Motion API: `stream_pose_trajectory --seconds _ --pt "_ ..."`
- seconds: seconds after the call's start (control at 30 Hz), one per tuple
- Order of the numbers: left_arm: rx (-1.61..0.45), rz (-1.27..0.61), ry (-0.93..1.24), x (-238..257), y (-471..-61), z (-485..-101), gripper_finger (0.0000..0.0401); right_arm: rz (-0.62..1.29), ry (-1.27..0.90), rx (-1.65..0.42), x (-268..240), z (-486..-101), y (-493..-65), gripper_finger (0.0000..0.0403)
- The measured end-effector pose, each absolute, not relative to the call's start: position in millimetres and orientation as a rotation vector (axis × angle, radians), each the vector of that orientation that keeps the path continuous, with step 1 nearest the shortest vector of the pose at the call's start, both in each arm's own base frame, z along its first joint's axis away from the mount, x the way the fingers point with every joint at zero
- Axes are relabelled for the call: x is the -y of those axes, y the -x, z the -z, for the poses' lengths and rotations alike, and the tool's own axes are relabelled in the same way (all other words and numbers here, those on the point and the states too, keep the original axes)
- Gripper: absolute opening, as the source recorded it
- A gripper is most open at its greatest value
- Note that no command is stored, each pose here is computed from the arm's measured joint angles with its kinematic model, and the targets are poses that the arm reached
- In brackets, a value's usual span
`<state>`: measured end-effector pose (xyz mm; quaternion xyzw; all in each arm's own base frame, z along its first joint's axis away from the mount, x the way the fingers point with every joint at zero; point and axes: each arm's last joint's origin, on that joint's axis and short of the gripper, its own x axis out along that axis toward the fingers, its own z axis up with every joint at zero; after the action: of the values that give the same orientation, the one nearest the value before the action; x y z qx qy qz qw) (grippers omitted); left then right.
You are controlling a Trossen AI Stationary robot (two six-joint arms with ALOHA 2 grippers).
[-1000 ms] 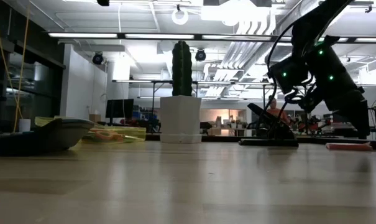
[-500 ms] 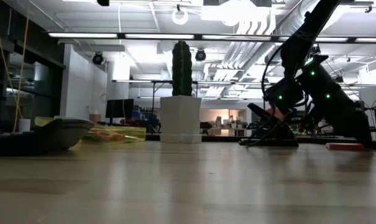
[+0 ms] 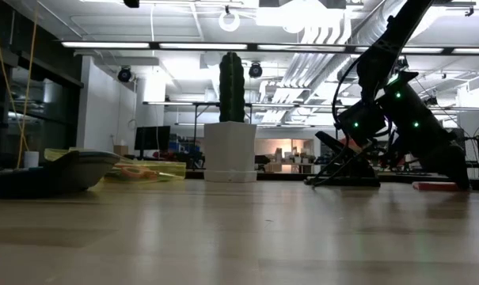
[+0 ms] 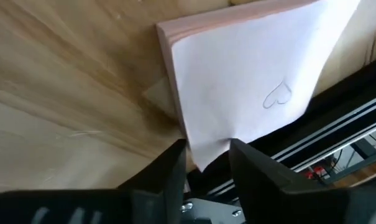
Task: Pack school essentials
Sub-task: Put the sticky notes into the transparent yellow supply box
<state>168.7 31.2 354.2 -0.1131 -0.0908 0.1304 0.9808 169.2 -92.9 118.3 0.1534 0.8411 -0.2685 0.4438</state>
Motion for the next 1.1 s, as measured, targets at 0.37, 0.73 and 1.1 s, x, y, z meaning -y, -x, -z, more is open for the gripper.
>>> stream_pose_trajectory --seconds 0.37,0.73,1.1 --pt "0.182 -0.256 0.228 -31 -169 -354 0.0195 0.641 -0.378 -2.225 94 -97 -169 0.0006" --pt "0.181 -0.254 0.227 -31 -169 -354 0.0195 0.568 -0.450 -2.047 85 -134 -180 0.0000" --pt "0.182 -0.254 0.231 -31 -169 -354 0.0195 0.314 -0.632 -1.739 57 -184 -206 0.0000"
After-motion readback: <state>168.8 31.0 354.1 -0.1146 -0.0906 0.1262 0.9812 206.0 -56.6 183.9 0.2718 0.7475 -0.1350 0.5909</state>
